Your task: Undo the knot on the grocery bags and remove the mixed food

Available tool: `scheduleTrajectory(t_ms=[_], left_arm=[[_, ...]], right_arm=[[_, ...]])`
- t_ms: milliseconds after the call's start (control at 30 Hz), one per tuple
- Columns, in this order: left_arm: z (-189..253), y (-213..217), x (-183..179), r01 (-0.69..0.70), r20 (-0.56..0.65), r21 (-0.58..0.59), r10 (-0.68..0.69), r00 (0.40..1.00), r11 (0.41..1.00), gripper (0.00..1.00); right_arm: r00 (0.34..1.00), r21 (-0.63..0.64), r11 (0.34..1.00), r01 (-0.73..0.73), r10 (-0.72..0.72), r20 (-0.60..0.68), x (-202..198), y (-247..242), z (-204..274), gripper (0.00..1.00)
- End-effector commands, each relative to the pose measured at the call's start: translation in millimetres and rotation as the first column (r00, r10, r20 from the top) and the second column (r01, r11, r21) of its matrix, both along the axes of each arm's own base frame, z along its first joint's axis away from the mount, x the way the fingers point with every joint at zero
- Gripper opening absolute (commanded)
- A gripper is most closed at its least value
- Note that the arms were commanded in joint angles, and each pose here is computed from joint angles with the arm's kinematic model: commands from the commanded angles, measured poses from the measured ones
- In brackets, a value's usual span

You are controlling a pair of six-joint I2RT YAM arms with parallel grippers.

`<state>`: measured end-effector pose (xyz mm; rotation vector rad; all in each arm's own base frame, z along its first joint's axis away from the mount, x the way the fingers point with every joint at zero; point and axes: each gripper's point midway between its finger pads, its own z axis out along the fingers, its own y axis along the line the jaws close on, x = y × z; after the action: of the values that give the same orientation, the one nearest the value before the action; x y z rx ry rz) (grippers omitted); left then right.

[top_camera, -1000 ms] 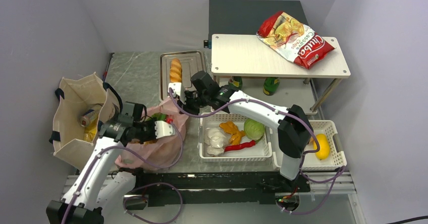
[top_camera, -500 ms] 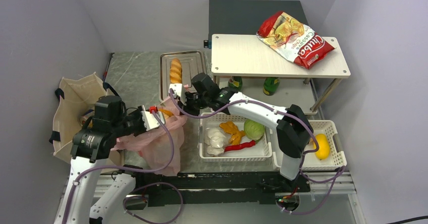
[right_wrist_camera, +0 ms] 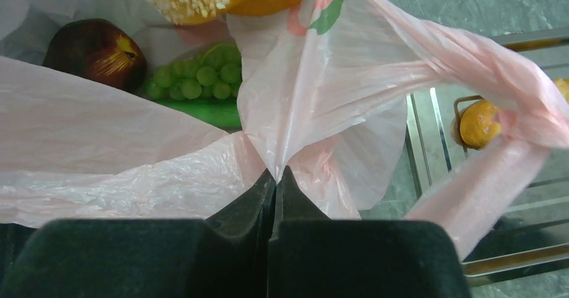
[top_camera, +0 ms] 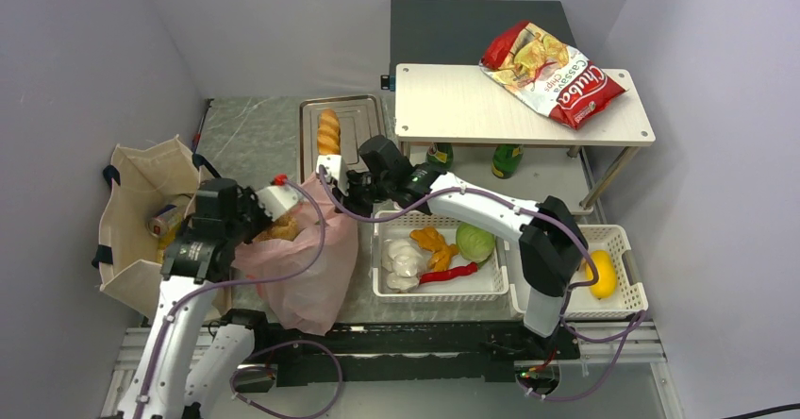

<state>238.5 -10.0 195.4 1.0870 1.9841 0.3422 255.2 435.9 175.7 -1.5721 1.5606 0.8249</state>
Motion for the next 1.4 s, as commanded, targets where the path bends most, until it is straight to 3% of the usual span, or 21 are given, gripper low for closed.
scheduleTrajectory(t_ms=[0,100,200,400,533,667,833,1000,1167,1267,1367], left_arm=[[104.6,-39.5,-8.1,0.137,0.236,-0.347,-0.055,0.970,0.928,0.00],[158.7,-70.2,-28.1,0.273,0.313,-0.484,-0.127,0.941,0.831,0.00],[186.8,-62.8,-13.5,0.176,0.266,-0.551,-0.028,0.964,0.816,0.00],[205.6,-31.1,73.9,-0.036,0.215,-0.577,0.195,0.957,0.816,0.00],[200.4,-19.5,145.5,-0.159,0.152,-0.646,0.330,0.932,0.746,0.00],[169.6,-20.9,218.5,-0.248,0.044,-0.706,0.390,0.920,0.663,0.00],[113.2,-62.1,285.8,-0.261,-0.122,-0.760,0.264,0.957,0.595,0.00],[66.5,-110.1,332.9,-0.185,-0.140,-0.773,0.122,0.983,0.607,0.00],[19.6,-142.0,376.2,-0.150,-0.142,-0.784,0.062,0.988,0.603,0.00],[-5.4,-157.7,393.8,-0.125,-0.147,-0.804,0.009,0.989,0.582,0.06],[-30.6,-167.8,410.0,-0.143,-0.162,-0.789,0.021,0.986,0.598,0.09]], right_arm=[[0.995,0.087,0.996,0.006,-0.014,0.098,8.6,-0.7,40.7,0.00],[0.994,0.079,0.997,0.012,-0.020,0.105,9.3,-5.0,37.6,0.00],[0.995,0.079,0.997,0.002,-0.010,0.102,4.2,-9.2,34.1,0.00],[0.989,0.059,0.997,-0.051,0.042,0.140,-11.5,-16.0,23.4,0.00],[0.974,0.039,0.995,-0.094,0.083,0.211,-23.4,-20.4,17.3,0.00],[0.962,0.010,0.995,-0.096,0.090,0.258,-24.3,-23.1,7.8,0.00],[0.962,-0.008,0.996,-0.086,0.085,0.261,-20.8,-22.3,2.6,0.00],[0.960,-0.029,0.997,-0.078,0.083,0.266,-19.4,-26.0,-3.1,0.00],[0.960,-0.052,0.997,-0.062,0.074,0.270,-16.7,-29.3,-10.4,0.00],[0.963,-0.063,0.997,-0.047,0.063,0.264,-13.5,-28.7,-13.4,0.00],[0.965,-0.073,0.997,-0.035,0.053,0.257,-10.6,-28.0,-15.4,0.00]])
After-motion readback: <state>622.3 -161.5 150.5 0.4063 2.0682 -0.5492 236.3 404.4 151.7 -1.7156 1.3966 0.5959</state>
